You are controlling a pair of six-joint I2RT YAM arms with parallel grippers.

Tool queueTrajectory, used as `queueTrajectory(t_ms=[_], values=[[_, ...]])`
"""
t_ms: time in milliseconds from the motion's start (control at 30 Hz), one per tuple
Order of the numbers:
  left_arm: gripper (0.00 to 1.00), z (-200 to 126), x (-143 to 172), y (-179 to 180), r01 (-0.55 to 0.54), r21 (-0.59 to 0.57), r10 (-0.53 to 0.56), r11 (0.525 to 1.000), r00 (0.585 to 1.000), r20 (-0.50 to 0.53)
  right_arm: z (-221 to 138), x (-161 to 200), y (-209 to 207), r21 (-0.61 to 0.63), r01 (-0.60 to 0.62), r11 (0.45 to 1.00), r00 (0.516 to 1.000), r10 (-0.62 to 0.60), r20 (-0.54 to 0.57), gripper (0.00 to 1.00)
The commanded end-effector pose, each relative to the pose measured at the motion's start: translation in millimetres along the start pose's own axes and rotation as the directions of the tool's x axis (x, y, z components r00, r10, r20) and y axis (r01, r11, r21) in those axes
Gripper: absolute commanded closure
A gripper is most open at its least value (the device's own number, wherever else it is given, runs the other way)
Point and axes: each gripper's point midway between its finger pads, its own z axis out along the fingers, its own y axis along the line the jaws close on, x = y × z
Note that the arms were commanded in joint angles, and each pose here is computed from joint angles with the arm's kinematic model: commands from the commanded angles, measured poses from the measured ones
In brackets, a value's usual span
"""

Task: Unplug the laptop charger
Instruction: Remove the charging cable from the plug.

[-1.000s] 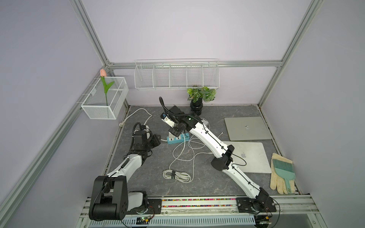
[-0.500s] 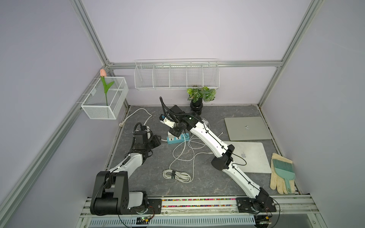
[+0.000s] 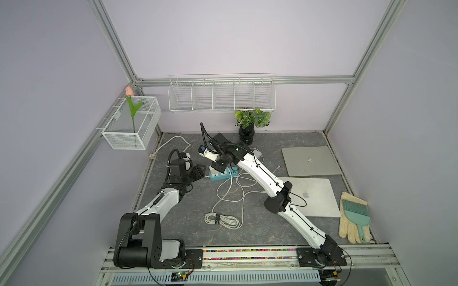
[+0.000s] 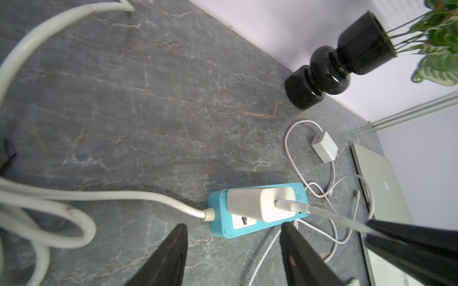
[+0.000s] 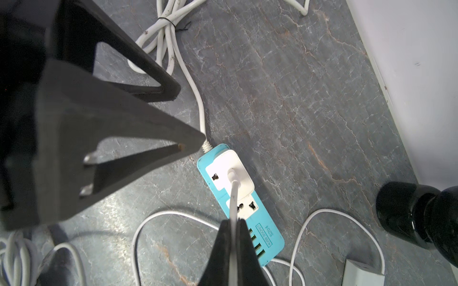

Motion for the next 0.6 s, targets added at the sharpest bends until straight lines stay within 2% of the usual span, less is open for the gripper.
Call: queueTrajectory(t_ms=[0,200,300,467,567], values=[[0.37,13,-4,-15,-0.002,0.050,0.003,0.999,1.000,-0.026,8,5,-2,-0.007,0.009,1.000,1.000,-0.009,-0.006,0.93],[0.41,40,12,-14,0.002,0.042,0.003,0.999,0.993,-0.117,2,-1,-3,-0.002,-0.009,1.000,1.000,0.009,0.015,0.93],[0.43,43,17,-9,0.014,0.024,-0.011,1.000,0.992,-0.123,-1,-3,-5,0.004,-0.016,1.000,1.000,0.016,0.022,0.93],[0.53,42,26,-1,0.009,-0.004,-0.009,1.000,0.991,-0.136,-5,-6,-6,0.010,-0.023,1.000,0.999,0.023,0.031,0.93],[0.53,42,29,0,0.000,-0.007,-0.001,1.000,0.990,-0.144,-7,-8,-7,0.013,-0.027,1.000,0.999,0.026,0.040,0.93]])
